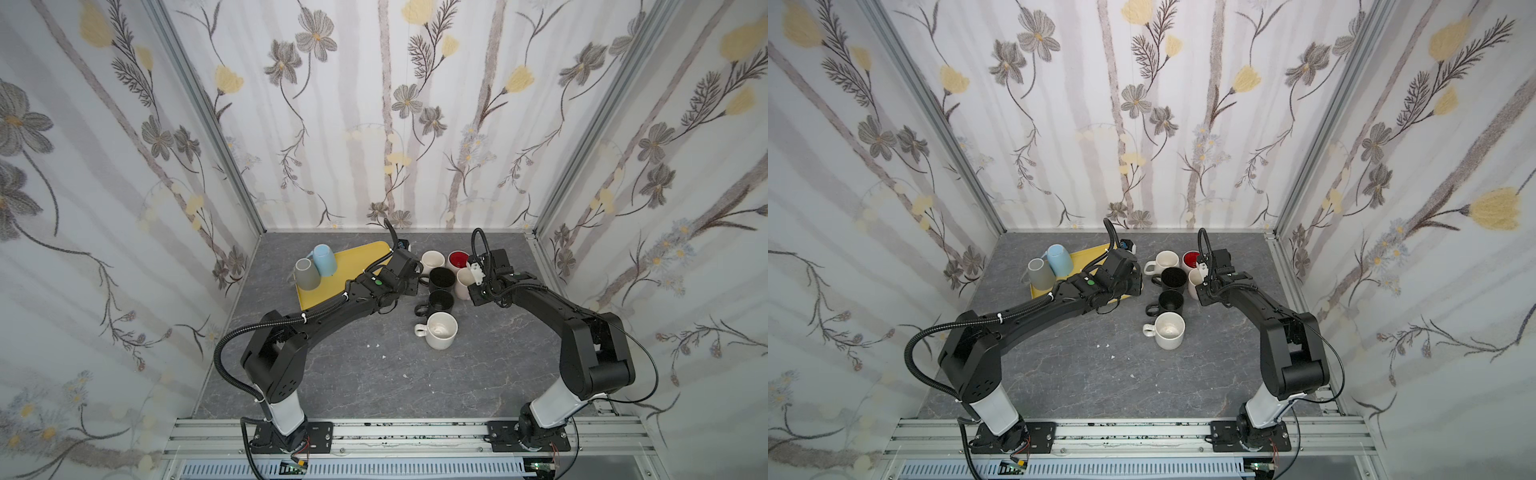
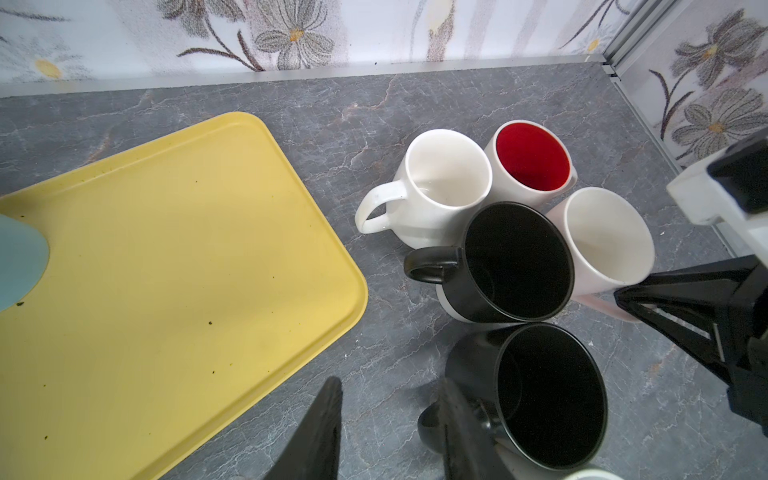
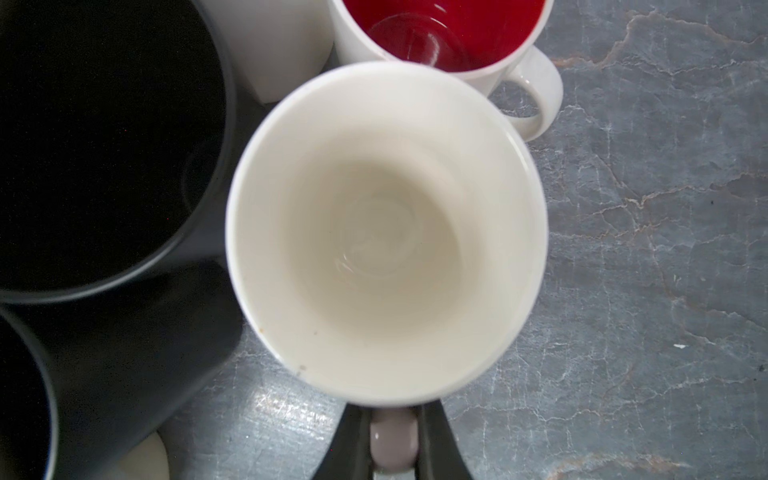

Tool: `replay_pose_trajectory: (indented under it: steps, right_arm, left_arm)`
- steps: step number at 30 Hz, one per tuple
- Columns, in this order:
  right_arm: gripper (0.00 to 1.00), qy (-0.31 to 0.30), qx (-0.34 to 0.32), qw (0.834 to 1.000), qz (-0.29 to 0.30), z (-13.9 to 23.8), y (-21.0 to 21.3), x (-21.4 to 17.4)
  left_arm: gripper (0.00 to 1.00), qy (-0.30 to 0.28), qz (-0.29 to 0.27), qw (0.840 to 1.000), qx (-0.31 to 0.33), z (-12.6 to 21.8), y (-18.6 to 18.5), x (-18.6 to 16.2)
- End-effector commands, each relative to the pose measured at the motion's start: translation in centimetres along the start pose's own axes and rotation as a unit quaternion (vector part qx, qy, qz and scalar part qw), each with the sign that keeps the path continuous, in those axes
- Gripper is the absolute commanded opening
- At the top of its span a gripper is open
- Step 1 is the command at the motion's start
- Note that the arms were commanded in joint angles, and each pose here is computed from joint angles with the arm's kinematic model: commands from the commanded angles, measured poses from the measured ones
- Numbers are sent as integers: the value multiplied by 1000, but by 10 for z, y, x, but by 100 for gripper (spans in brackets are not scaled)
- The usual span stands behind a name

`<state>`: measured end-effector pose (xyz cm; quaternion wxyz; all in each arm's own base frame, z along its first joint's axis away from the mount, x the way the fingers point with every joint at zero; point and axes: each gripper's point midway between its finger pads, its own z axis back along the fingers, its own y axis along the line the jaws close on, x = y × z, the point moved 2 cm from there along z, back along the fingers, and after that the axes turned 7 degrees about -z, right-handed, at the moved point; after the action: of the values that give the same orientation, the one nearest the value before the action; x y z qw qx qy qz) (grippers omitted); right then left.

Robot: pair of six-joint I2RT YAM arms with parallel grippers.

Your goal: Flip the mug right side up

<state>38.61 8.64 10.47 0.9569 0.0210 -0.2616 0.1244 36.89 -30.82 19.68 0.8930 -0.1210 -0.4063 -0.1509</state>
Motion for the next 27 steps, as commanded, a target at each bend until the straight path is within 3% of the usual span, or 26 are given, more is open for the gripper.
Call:
replay_pose_trajectory:
  steps: [1, 5, 7, 27]
  right_arm:
    - [15, 24, -10, 999, 38, -9, -4, -10]
    - [48, 24, -51, 997, 52, -8, -17, -5]
    - [53, 21, -69, 996, 53, -5, -22, -1]
    - [52, -2, -132, 990, 52, 2, -54, 33]
  left_arm:
    - [38, -2, -3, 1000, -2, 2, 0, 2]
    - [38, 1, -1, 1000, -2, 3, 1, -1]
    - [38, 2, 0, 1000, -4, 3, 1, -3]
    - [38, 4, 3, 1000, 2, 8, 4, -3]
